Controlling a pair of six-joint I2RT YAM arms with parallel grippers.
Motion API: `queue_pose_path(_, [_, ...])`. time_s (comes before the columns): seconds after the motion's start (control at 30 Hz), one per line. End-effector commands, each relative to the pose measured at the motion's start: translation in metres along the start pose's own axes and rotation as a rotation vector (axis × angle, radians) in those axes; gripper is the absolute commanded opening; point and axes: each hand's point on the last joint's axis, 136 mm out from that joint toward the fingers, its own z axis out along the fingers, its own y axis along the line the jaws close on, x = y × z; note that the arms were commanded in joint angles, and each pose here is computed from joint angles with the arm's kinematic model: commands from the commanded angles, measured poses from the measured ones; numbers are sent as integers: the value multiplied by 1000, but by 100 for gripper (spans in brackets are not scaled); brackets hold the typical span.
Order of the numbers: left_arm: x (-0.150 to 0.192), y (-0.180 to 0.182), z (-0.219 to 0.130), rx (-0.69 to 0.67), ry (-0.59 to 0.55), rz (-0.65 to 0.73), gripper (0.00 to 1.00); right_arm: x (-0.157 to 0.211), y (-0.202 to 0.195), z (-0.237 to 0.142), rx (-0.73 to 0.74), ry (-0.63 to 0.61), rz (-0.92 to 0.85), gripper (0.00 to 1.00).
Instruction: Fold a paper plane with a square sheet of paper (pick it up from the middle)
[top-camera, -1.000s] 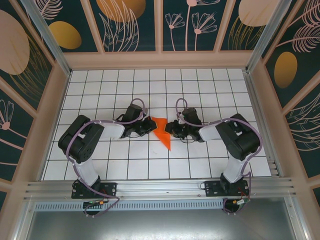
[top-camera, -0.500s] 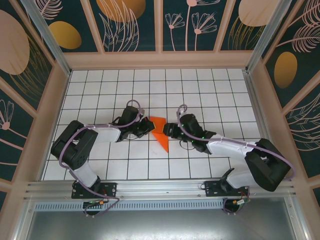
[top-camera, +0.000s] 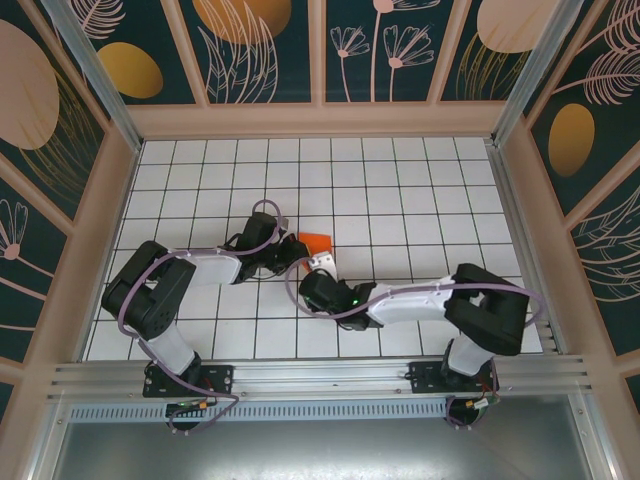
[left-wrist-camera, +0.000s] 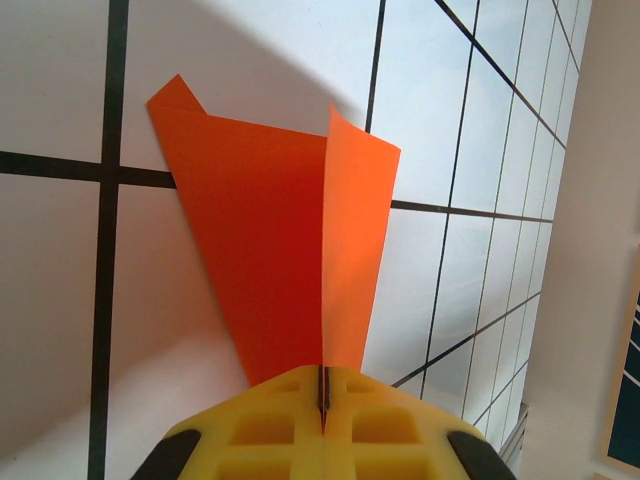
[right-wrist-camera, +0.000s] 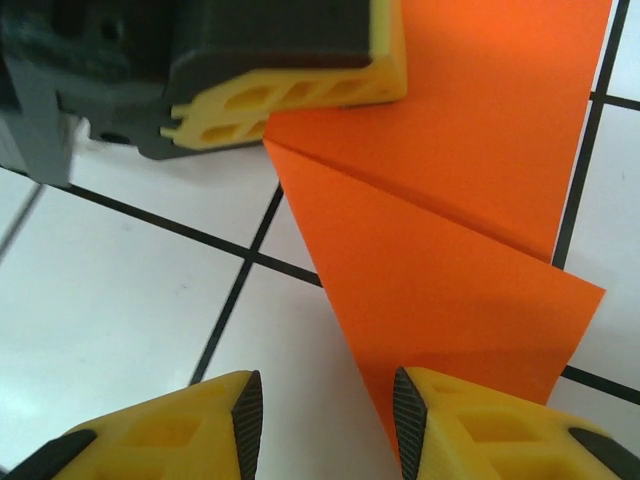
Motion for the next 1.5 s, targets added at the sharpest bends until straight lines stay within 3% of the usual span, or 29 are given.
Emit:
queue_pose_path(0.0, [-3,1,0,-6,-3,1,6,-1,-15,-1,177,-22,-113,43])
queue_pose_path(0.27, [-3,0,0,-6,0,4,6,2,-24,5,278,-23,-160,41])
queue_pose_path(0.77, [-2,2,2,-12,8,-1,7,5,-23,11,287,-20,-181,22])
queue_pose_path(1.03, [-3,1,0,-15,3,-3,11,7,-24,11,286,-14,-183,6])
queue_pose_path(1.17, [-5,2,-3,-32,-9,-1,23,8,-19,11,242,-11,-184,0])
queue_pose_path(1.3, [-11,4,-15,-72,-62,9,50,14,-8,10,137,4,-201,0])
queue_pose_path(1.4, [-13,7,-23,-97,-93,12,65,19,3,7,39,12,-234,0])
queue_pose_path(1.47, [-13,8,-24,-105,-95,10,69,20,5,5,0,0,-242,0])
